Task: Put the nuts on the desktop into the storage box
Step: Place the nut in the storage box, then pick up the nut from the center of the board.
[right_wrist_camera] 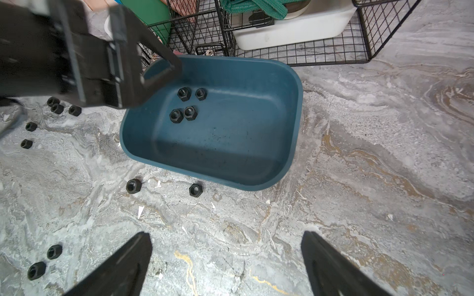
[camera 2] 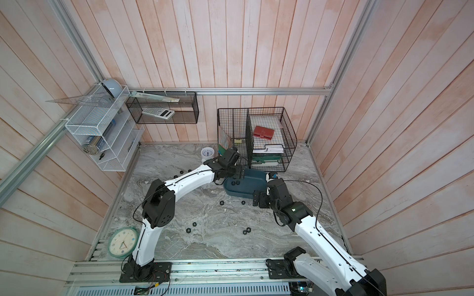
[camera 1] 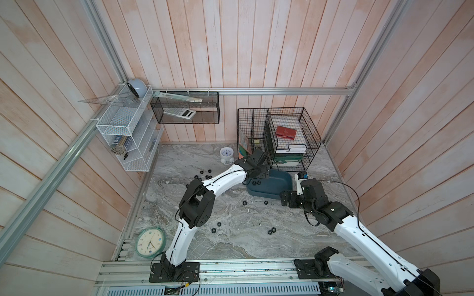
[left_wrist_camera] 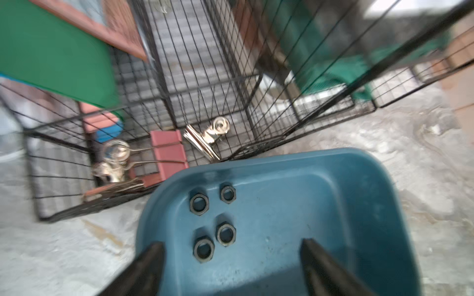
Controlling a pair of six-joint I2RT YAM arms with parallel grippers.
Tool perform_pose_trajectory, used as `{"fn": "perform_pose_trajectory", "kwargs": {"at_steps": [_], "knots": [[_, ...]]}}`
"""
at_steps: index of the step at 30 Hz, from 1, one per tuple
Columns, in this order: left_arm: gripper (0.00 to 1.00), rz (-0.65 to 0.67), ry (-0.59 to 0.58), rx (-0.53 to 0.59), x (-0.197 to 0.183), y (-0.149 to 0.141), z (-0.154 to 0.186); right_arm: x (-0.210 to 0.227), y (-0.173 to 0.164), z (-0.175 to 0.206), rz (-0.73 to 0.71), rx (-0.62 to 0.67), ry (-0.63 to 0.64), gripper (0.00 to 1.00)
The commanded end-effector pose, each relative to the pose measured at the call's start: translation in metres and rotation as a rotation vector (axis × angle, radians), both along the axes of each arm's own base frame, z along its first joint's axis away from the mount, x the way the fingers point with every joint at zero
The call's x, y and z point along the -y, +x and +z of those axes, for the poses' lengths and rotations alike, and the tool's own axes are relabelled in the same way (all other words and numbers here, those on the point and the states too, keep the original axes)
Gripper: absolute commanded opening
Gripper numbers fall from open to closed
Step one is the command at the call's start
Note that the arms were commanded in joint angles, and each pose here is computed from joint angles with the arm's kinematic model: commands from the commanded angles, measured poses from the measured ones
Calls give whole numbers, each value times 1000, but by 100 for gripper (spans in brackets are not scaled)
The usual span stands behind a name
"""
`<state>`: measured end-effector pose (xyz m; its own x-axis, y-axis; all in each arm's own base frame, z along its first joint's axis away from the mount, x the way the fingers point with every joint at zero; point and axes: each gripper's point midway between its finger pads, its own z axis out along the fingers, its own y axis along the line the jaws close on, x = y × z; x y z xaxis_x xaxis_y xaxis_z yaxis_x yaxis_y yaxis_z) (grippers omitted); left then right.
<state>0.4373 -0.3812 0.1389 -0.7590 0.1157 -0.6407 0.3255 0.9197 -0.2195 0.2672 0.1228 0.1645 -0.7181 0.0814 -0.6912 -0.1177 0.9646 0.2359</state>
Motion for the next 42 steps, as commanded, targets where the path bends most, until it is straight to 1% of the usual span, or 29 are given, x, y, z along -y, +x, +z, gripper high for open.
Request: {"fn": "perform_pose_trajectory", "kwargs": {"at_steps": [1, 5, 12, 19, 25, 29, 32, 36, 39, 42], "knots": [[99, 58, -3, 27, -24, -1, 20, -11, 7, 2, 36, 19, 24, 98], [100, 97, 7, 19, -46, -11, 24, -23, 15, 0, 65, 12, 43, 98], [100, 154, 62, -23, -80, -38, 13, -39, 27, -2, 109, 4, 64, 98], [100, 158, 82, -119, -99, -73, -16, -46, 31, -8, 129, -15, 75, 98], [100, 141, 94, -221, -97, -103, -42, -50, 23, -15, 150, -59, 95, 98], [95, 126, 104, -280, -94, -118, -58, -48, 15, -18, 151, -76, 102, 98], [86, 121, 125, -323, -93, -126, -71, -45, 9, -20, 148, -79, 105, 98], [75, 106, 155, -347, -88, -130, -79, -41, 4, -21, 136, -76, 109, 98], [68, 94, 185, -368, -84, -134, -87, -37, 1, -22, 126, -77, 106, 98], [65, 93, 214, -388, -84, -135, -96, -34, -2, -22, 115, -73, 106, 98]]}}
